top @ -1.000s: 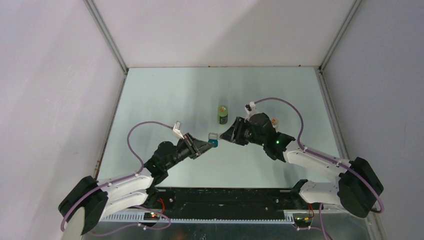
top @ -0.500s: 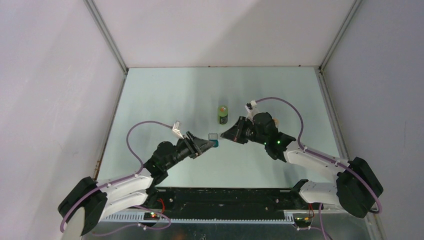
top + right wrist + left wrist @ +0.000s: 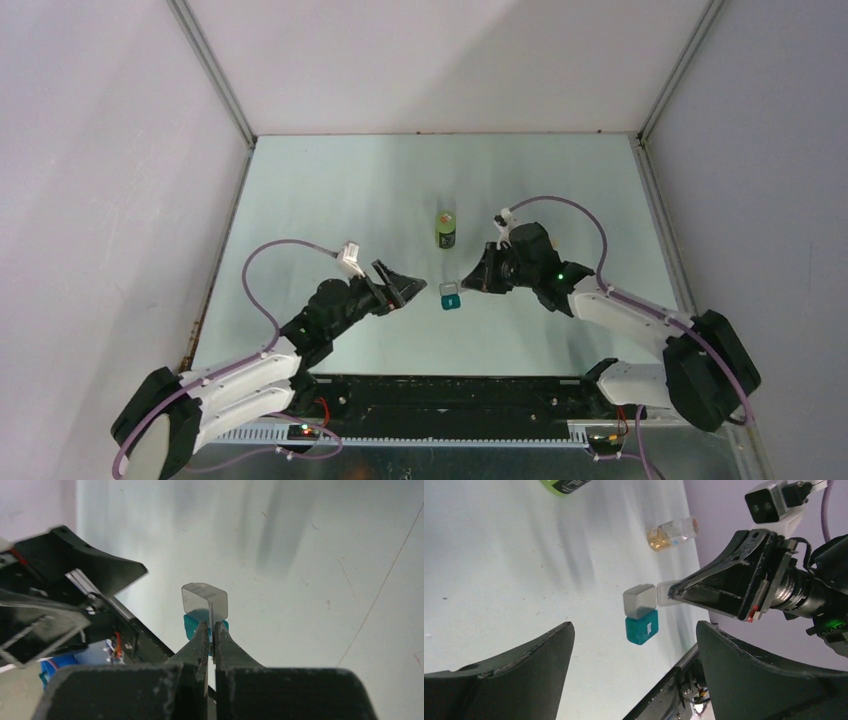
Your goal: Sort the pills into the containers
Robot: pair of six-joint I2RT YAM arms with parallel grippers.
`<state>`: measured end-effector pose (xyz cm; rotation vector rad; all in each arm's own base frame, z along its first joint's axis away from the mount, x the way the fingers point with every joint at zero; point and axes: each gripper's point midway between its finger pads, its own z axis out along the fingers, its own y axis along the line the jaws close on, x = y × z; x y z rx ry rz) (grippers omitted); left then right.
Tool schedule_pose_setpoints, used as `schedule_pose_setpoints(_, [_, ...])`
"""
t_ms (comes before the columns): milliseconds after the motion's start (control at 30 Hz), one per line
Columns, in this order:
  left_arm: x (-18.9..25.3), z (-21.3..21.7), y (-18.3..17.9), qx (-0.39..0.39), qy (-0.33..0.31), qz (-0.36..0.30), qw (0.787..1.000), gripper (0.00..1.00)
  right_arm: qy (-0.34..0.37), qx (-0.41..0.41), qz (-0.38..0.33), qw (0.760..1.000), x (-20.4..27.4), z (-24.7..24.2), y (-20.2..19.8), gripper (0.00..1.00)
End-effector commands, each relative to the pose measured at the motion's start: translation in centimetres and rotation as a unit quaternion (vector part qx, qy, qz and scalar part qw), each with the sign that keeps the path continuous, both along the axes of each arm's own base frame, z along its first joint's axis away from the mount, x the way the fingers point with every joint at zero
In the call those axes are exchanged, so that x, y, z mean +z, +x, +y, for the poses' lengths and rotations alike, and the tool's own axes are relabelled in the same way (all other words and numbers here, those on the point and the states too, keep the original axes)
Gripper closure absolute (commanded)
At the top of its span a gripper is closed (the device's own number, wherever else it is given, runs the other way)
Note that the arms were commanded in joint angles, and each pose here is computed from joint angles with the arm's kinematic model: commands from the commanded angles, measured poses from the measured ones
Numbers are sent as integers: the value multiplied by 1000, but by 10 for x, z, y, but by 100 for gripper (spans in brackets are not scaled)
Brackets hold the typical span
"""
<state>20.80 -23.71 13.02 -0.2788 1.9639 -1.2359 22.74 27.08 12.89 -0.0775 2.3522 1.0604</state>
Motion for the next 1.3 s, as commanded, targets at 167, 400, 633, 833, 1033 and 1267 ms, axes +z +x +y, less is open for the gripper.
schedule_pose_setpoints(167, [0,18,17,41,68,-18,997,5,-76,74,29,994,-63,-11,-4,99])
schedule_pose_setpoints(400, [-9,34,20,60,125,-20,990,5,-96,55,10,994,-59,-10,11,59])
schedule_pose_setpoints(633, [-11,51,26,90,166,-18,982,4,-181,-6,-73,981,-23,-19,51,17])
schedule_pose_setpoints(833, [-5,60,29,105,185,-25,977,3,-235,-44,-127,963,-6,-2,101,11])
schedule_pose_setpoints(1033, [-7,63,26,107,191,-17,976,3,-277,-86,-167,942,-10,14,148,11])
schedule_pose_setpoints(1267, [-8,61,25,99,193,-21,976,3,-282,-85,-193,936,-16,39,181,21])
